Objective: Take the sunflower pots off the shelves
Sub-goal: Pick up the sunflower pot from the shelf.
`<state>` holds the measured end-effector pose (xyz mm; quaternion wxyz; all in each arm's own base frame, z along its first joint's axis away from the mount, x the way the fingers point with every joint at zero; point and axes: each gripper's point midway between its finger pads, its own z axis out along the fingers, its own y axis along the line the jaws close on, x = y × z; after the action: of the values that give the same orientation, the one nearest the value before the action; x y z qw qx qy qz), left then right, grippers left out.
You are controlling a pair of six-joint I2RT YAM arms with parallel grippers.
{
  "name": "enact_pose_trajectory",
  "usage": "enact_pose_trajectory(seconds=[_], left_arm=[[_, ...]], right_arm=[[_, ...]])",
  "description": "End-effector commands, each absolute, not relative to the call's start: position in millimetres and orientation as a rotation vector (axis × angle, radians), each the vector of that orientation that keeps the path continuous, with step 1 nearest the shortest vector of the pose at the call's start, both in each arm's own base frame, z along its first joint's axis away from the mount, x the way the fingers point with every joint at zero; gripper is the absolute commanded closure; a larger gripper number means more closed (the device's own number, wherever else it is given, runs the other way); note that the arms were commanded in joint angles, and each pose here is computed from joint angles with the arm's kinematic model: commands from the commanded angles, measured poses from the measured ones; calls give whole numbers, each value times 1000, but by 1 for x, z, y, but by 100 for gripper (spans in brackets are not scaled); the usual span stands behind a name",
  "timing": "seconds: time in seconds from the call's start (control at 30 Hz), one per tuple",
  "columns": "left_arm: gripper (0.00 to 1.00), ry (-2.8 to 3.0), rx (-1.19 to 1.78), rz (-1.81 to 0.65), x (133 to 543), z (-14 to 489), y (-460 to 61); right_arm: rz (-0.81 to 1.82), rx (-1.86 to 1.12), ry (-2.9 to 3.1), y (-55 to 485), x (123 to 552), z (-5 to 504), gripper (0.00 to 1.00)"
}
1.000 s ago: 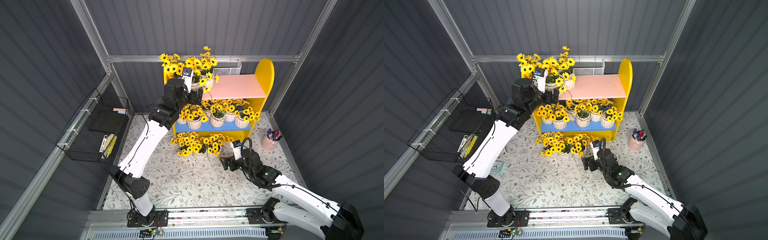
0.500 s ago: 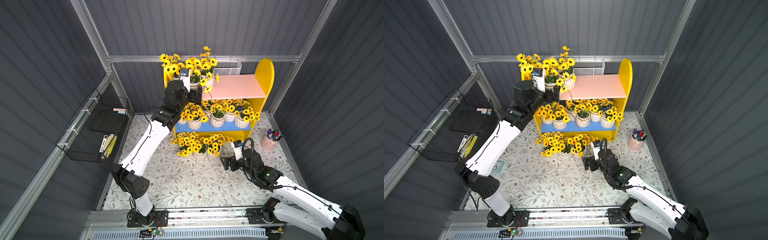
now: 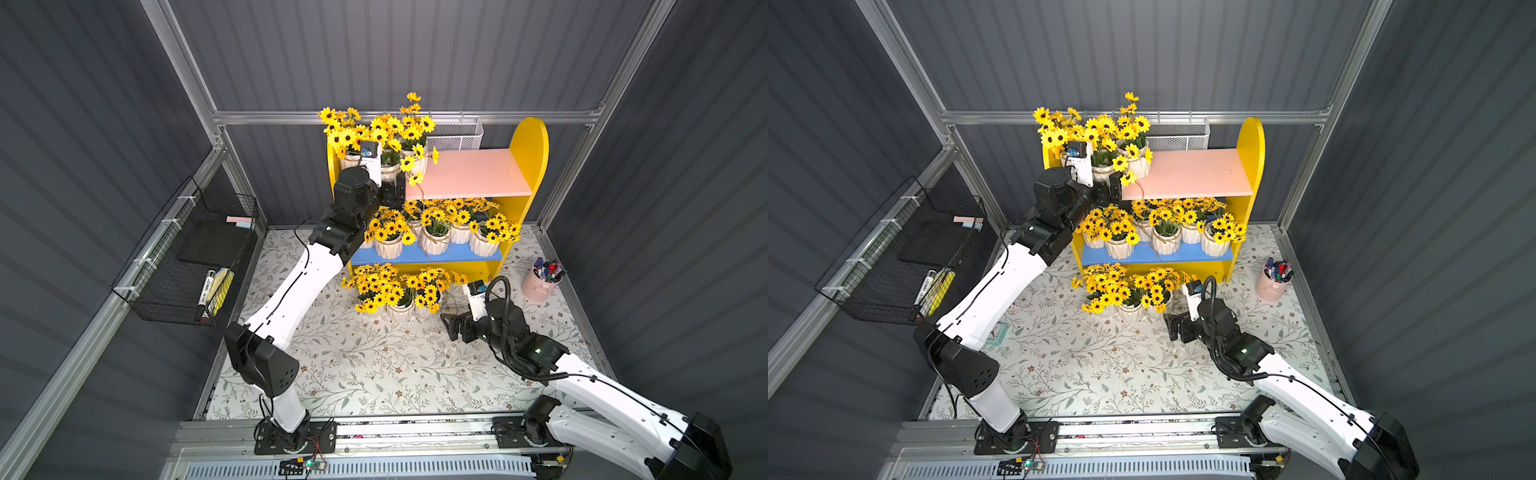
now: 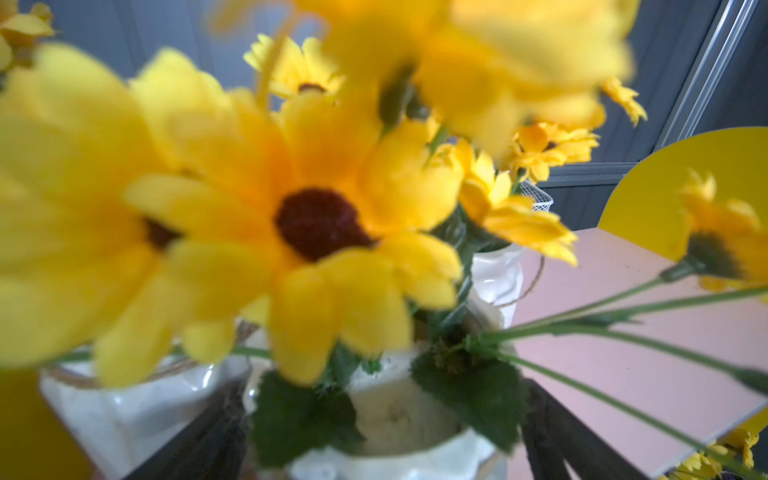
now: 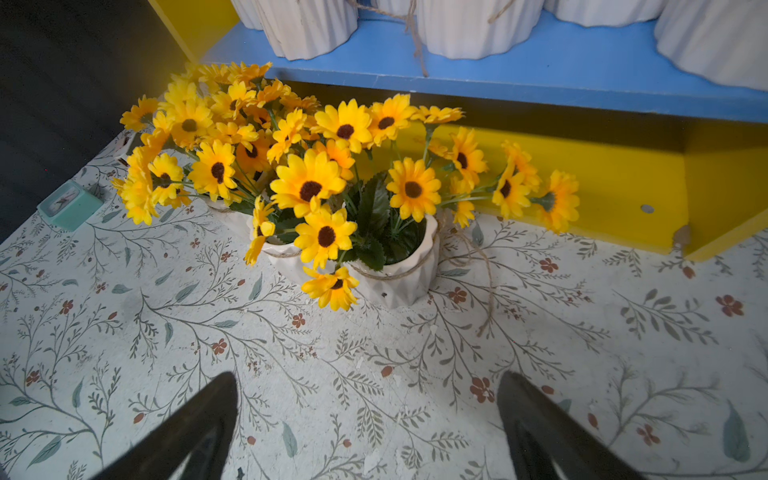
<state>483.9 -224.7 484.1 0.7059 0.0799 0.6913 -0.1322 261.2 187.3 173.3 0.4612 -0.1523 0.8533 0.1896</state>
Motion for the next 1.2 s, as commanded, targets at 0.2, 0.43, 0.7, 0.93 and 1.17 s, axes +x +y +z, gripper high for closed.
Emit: enact_pose_trajectory(seconds=[0.2, 0.43, 0.7, 0.93, 1.17], left_arm=[[0, 1498, 152, -251, 495, 486, -220], [1, 1485, 154, -254, 501, 482, -224], [1, 1485, 144, -208, 511, 475, -223], [2, 1496, 146, -159, 514, 466, -219], [12, 1477, 161, -158, 512, 471, -220]], right_arm=[[475, -382, 2098, 187, 257, 174, 1], [471, -381, 2098, 186, 257, 173, 1], [468, -377, 2094, 185, 257, 173, 1], [465, -377, 2093, 184, 256, 172, 1], [477, -382, 2090, 185, 256, 171, 1]])
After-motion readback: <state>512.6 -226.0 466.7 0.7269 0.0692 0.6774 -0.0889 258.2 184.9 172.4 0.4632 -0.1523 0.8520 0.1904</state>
